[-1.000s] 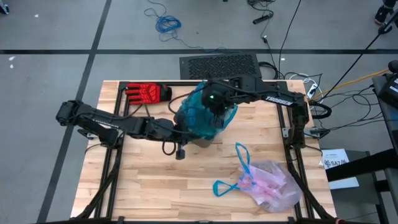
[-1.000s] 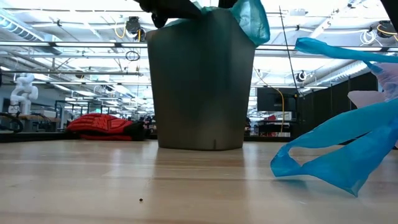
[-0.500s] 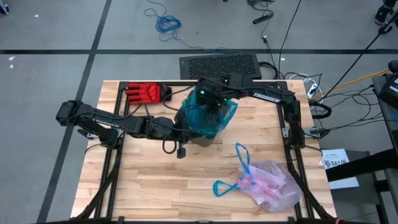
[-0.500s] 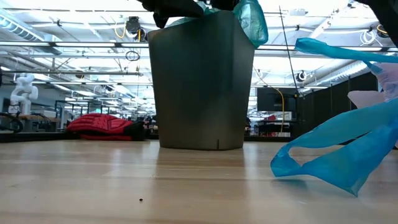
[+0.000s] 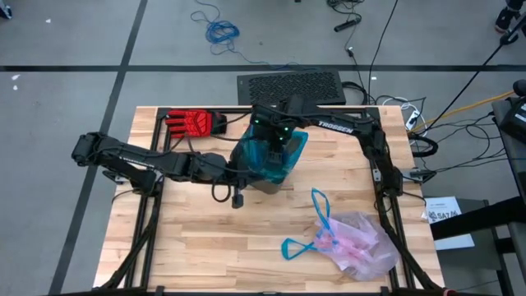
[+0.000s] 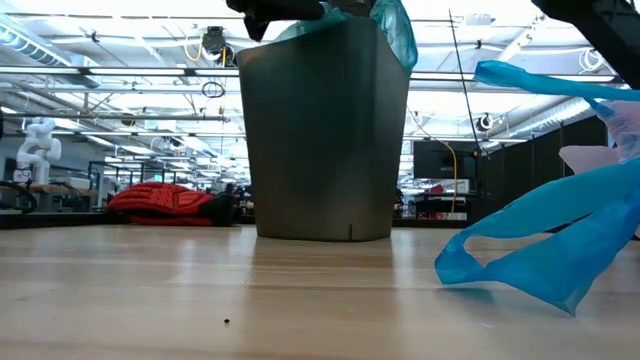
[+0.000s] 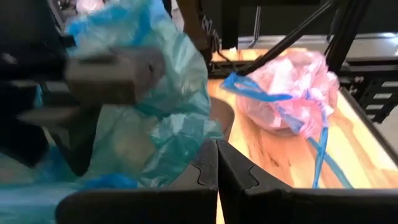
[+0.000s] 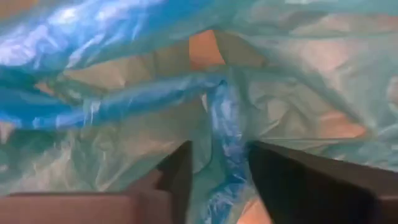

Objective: Place trash/remove bag and relplace
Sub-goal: Insert the blue trash bag into the black trash bin

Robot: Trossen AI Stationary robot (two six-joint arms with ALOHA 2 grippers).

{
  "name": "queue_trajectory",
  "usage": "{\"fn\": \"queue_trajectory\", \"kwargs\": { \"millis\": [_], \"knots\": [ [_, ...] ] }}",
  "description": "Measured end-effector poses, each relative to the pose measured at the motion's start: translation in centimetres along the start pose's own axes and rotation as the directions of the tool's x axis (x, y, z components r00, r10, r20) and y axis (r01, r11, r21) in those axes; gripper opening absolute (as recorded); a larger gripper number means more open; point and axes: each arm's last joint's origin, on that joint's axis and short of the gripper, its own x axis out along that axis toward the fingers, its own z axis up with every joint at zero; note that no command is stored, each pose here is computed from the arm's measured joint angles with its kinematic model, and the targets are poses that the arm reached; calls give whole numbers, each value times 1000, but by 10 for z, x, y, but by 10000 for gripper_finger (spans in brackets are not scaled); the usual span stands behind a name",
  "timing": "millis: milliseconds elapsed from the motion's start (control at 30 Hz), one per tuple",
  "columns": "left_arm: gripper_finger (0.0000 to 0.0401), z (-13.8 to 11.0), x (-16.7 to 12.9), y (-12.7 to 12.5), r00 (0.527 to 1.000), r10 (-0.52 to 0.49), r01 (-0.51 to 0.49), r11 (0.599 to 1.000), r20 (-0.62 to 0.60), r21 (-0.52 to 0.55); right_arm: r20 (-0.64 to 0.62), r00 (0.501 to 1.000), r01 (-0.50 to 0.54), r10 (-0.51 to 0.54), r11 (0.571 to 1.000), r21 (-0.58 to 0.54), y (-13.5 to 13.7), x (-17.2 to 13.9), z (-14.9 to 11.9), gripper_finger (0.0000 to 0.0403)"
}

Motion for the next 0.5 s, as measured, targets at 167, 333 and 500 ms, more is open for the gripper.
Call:
{"fn": "queue_trajectory", "kwargs": {
  "millis": [167, 333, 500],
  "knots": [
    [0, 9, -14, 2, 999, 0, 0, 1000, 49, -7, 32, 995, 93, -92, 995, -45, 8, -10, 0, 17],
    [0, 13, -19, 3, 997, 2, -1, 1000, 79, -12, 128, 974, 196, -188, 979, -55, 18, -43, -6, 6],
    [0, 18, -19, 3, 992, 3, -4, 1000, 126, 5, 272, 923, 298, -272, 953, -58, 31, -76, -9, 1]
  ]
}}
